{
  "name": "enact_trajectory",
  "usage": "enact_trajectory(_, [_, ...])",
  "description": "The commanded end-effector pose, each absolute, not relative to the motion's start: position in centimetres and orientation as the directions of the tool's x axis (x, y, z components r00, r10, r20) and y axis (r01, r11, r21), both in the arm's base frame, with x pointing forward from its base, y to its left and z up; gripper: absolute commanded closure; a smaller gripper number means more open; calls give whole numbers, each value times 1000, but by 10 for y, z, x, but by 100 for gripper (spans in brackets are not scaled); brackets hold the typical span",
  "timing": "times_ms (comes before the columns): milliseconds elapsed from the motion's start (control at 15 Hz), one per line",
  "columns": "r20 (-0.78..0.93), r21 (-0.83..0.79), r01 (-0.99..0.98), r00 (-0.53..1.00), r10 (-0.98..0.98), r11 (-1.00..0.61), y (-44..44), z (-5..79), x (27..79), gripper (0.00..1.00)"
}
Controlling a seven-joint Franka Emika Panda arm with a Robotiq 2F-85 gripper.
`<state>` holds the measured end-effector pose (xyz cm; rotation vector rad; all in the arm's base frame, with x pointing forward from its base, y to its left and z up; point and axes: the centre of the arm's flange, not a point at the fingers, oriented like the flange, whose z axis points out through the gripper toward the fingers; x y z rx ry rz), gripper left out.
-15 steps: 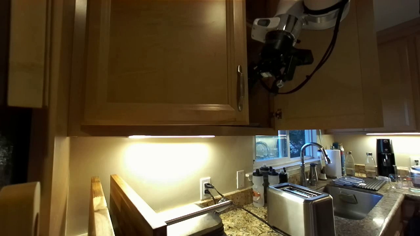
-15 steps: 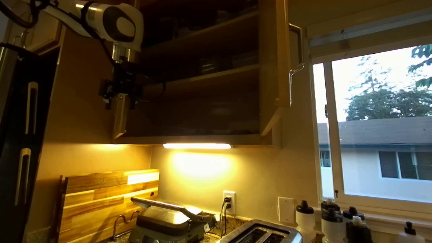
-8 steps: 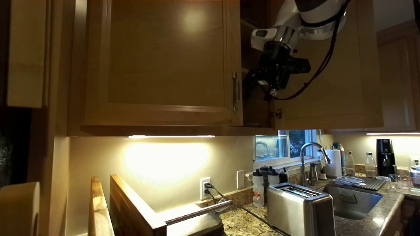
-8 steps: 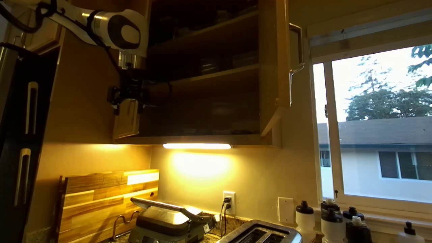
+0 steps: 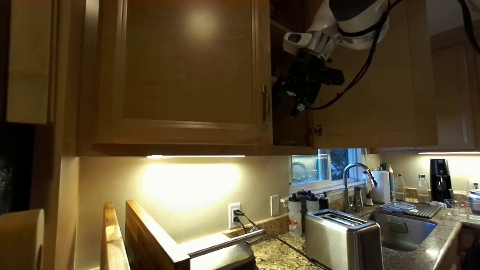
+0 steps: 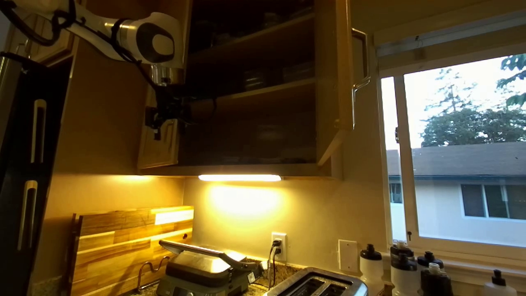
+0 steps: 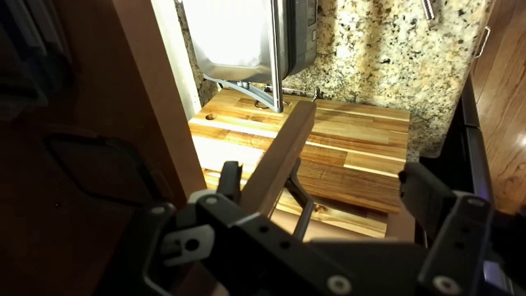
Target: Open the cabinet doors
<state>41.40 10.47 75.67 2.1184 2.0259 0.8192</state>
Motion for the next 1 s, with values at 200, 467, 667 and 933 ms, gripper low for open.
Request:
enact_trajectory(200, [298,502,865,-188,936,14,119,769,435,0])
enact_trajectory(467, [315,504,862,-245,917,57,124,770,434,0])
enact_trajectory(667, [332,507,857,-291,897,90,125,771,422,0])
enact_trajectory(933, [367,544,821,-417,831,172,146,785,403,0])
